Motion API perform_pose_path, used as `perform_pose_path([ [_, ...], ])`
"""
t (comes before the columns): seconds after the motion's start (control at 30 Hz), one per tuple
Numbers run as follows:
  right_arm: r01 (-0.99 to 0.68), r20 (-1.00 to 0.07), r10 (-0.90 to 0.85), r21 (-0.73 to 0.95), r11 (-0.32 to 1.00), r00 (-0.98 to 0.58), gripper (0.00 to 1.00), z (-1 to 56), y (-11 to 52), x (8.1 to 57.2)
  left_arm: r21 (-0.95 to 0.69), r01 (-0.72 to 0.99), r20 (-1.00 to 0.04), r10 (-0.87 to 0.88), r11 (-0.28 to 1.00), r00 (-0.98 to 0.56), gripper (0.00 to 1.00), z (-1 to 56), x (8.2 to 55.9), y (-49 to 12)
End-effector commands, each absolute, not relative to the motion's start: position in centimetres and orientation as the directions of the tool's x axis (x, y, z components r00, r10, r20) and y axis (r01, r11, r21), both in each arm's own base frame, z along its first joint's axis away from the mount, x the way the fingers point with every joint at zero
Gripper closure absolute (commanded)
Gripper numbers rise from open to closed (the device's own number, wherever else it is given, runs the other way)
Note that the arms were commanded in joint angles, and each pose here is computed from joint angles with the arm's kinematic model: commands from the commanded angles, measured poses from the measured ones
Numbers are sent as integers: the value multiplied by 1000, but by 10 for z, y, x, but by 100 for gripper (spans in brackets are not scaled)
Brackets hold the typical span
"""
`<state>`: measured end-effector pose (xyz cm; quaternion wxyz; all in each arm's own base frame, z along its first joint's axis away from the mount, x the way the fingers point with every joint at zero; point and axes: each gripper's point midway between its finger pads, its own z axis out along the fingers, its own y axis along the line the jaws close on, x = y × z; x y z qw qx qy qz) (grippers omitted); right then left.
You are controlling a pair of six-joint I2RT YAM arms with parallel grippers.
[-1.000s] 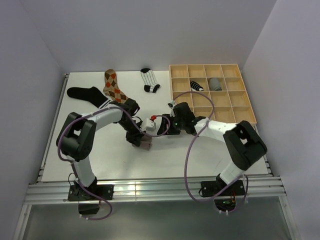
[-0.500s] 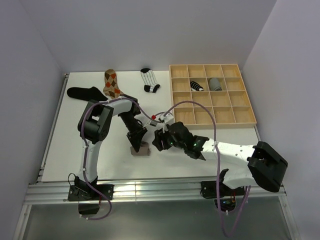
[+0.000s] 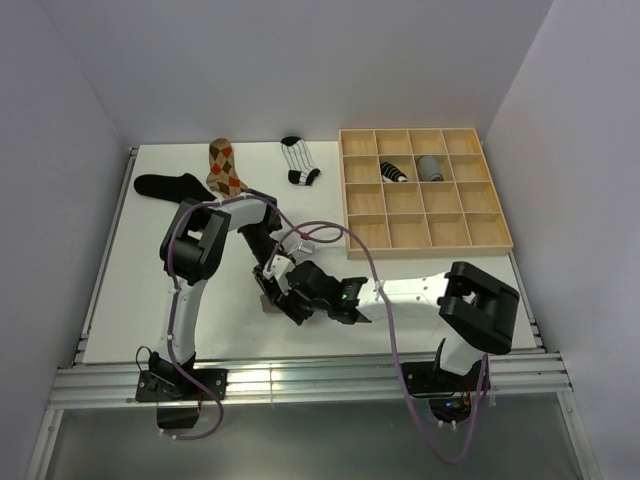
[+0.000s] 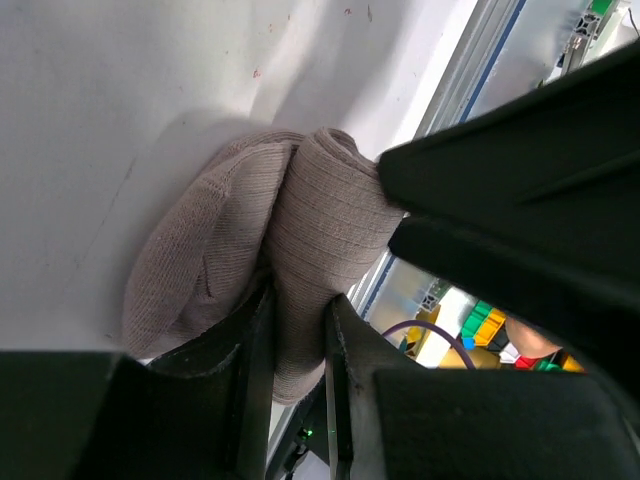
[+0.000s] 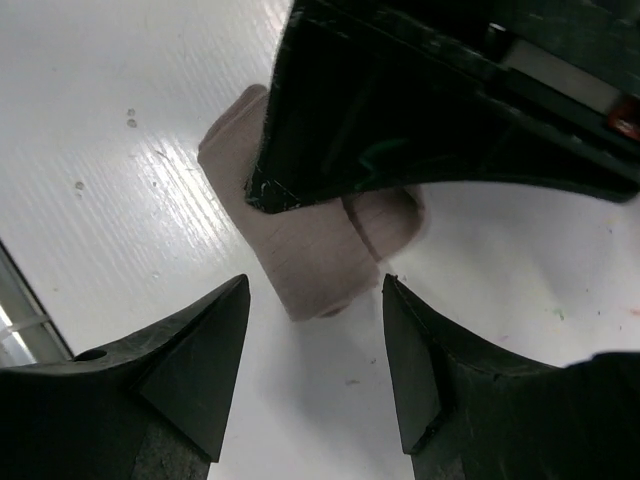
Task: Roll the socks
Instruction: Roll the sock at the center of the board.
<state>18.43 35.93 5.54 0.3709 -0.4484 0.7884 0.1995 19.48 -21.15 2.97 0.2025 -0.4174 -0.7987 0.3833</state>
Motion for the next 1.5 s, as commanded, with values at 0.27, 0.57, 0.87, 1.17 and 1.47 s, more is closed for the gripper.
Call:
perform_pose_path([
  [0.27,-882,-710,-676,-172,439,-199,40,45,384,195,-697,624,-17,862,352,-506,89,-10,213,-200],
  [0.57,-884,-637,-734,-176,433,-233,73,16,378,195,-693,647,-103,845,318,-525,68,5,225,-214],
  [0.87,-889,-621,-720,-81,451,-309,81,11,369,197,-557,734,-406,644,388,-649,60,54,295,-229],
  [1.17,-893,-570,-730,15,449,-377,82,0,363,200,-389,706,-643,375,592,-668,60,98,369,-172],
  [1.47,-879,-516,-721,163,448,-463,82,-5,359,204,-103,690,-800,352,717,-486,57,134,375,-115],
])
